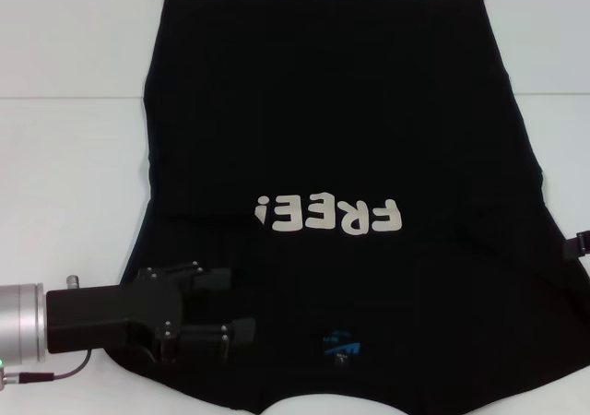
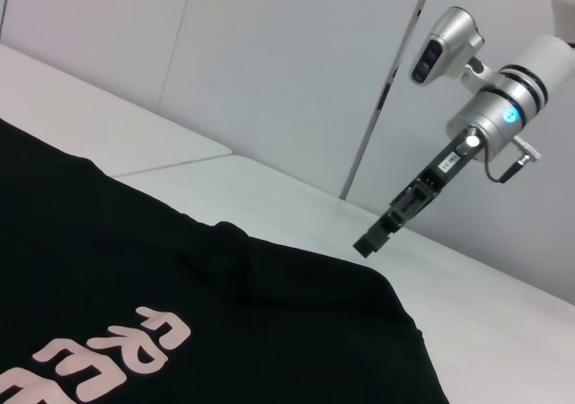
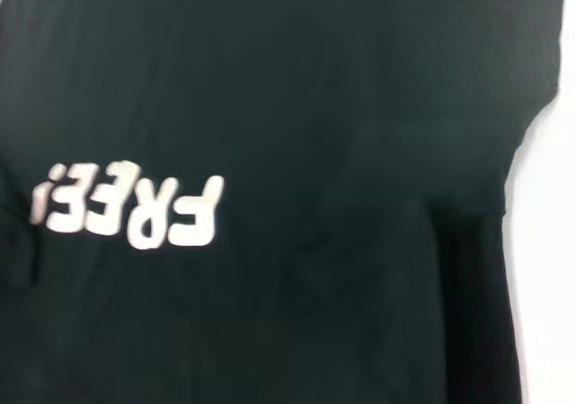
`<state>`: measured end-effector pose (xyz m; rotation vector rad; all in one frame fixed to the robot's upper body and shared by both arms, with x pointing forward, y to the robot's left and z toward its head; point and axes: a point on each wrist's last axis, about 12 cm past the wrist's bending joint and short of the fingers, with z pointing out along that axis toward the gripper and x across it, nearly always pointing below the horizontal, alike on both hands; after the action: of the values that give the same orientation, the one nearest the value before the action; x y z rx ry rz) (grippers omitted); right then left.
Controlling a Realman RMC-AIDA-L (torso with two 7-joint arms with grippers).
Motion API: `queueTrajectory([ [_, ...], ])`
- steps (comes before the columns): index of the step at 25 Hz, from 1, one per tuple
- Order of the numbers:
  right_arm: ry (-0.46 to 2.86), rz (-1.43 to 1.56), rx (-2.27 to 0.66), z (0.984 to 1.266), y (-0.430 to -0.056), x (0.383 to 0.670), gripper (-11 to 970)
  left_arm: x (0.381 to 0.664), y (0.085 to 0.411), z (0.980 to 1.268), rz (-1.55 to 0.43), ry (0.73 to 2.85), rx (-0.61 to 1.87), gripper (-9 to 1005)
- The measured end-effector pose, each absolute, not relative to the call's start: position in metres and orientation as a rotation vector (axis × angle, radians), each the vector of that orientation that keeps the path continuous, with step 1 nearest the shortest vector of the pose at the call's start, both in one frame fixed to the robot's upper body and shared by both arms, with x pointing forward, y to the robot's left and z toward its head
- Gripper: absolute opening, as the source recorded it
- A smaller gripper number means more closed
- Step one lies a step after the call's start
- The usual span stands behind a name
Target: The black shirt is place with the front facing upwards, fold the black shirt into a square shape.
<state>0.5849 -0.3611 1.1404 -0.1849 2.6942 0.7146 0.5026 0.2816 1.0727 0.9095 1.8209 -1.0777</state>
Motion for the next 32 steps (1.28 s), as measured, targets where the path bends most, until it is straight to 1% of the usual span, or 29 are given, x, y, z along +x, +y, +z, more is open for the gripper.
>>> queueTrajectory([
  [6, 2.701, 0.604, -0.320, 1.141, -0.336, 0.604, 631, 0.505, 0.282, 1.073, -1.065, 1.824, 0.906, 875],
  [10, 2.703, 0.521, -0.361, 1.138, -0.328, 0.612, 629, 0.505, 0.282, 1.073, -1.063, 1.823, 0.906, 875],
  [21, 2.684, 0.488, -0.364, 1.131, -0.321, 0.620, 628, 0.507, 0.281, 1.073, -1.057, 1.833, 0.895, 875],
  [32, 2.704, 0.491, -0.377, 1.122, -0.311, 0.622, 624, 0.509, 0.281, 1.073, -1.047, 1.837, 0.892, 875],
])
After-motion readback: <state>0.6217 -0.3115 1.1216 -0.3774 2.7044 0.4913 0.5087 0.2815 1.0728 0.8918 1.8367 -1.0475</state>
